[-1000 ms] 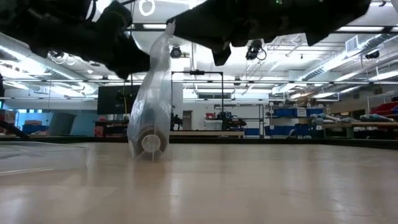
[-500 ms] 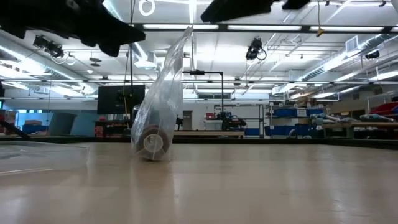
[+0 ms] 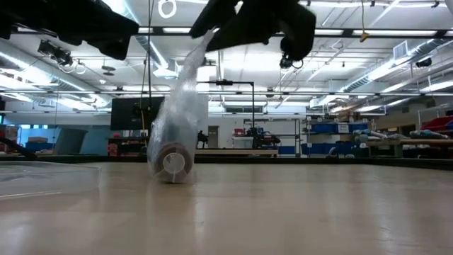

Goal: Roll bandage
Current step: Close the transparent zip bag

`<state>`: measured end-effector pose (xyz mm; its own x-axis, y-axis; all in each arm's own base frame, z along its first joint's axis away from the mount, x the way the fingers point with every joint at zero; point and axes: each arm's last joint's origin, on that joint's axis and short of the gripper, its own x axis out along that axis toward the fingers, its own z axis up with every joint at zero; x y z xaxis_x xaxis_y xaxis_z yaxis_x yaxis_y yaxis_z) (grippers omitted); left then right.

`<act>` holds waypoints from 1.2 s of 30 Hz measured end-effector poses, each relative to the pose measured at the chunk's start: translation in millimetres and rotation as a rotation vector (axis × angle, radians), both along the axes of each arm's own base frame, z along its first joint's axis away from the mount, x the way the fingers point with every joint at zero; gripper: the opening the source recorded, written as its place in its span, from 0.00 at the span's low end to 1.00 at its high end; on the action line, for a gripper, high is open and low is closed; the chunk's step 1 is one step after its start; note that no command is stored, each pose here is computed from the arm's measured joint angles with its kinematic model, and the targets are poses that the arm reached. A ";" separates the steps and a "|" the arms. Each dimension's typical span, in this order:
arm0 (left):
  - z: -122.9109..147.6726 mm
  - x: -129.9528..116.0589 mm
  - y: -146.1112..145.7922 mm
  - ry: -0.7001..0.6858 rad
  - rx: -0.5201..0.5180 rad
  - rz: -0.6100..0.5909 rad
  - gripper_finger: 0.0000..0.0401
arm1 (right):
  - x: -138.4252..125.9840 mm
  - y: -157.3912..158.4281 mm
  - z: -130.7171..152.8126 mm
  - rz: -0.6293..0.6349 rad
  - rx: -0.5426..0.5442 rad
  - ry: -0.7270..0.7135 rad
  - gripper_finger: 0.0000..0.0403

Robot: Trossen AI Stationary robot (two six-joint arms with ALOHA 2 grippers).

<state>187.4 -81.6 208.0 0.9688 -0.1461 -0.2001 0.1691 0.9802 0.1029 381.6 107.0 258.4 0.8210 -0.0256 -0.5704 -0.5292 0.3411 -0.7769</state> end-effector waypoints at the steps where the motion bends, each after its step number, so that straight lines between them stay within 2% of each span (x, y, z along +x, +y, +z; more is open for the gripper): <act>1: -0.6 -0.6 -1.0 0.008 -0.005 -0.008 0.01 | 2.9 0.9 -1.6 0.016 -0.028 0.013 0.33; 7: -2.4 -3.7 -7.1 0.032 -0.035 -0.044 0.01 | 14.9 1.2 -6.9 -0.021 -0.168 0.112 0.33; 15: -4.2 -5.1 -8.9 0.051 -0.034 -0.052 0.01 | 15.7 0.8 -3.0 -0.025 -0.196 0.096 0.32; 19: -2.9 -4.8 -8.9 0.038 -0.037 -0.051 0.01 | 17.7 0.6 -1.6 0.015 -0.126 0.082 0.24; 21: -2.7 -4.7 -8.9 0.036 -0.038 -0.049 0.01 | 19.1 -1.1 -1.4 0.064 -0.071 0.086 0.16; 24: -2.3 -4.6 -9.0 0.033 -0.043 -0.049 0.01 | 21.8 -6.1 -2.3 0.073 -0.005 0.087 0.03; 28: -1.9 -4.5 -9.0 0.028 -0.046 -0.049 0.01 | 28.9 -9.4 -15.6 0.058 0.003 0.107 0.01; 31: -1.1 -4.3 -9.1 0.021 -0.048 -0.049 0.01 | 30.1 -12.0 -21.0 -0.002 0.015 0.121 0.01; 36: -0.8 -4.3 -9.2 0.018 -0.049 -0.045 0.01 | 24.4 -15.1 -2.3 -0.113 0.087 0.060 0.00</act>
<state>183.1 -90.7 207.2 0.9573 -0.1997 -0.2092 0.2146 0.9754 0.0510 406.0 91.9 256.2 0.7798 -0.0638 -0.6227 -0.5286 0.4659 -0.7096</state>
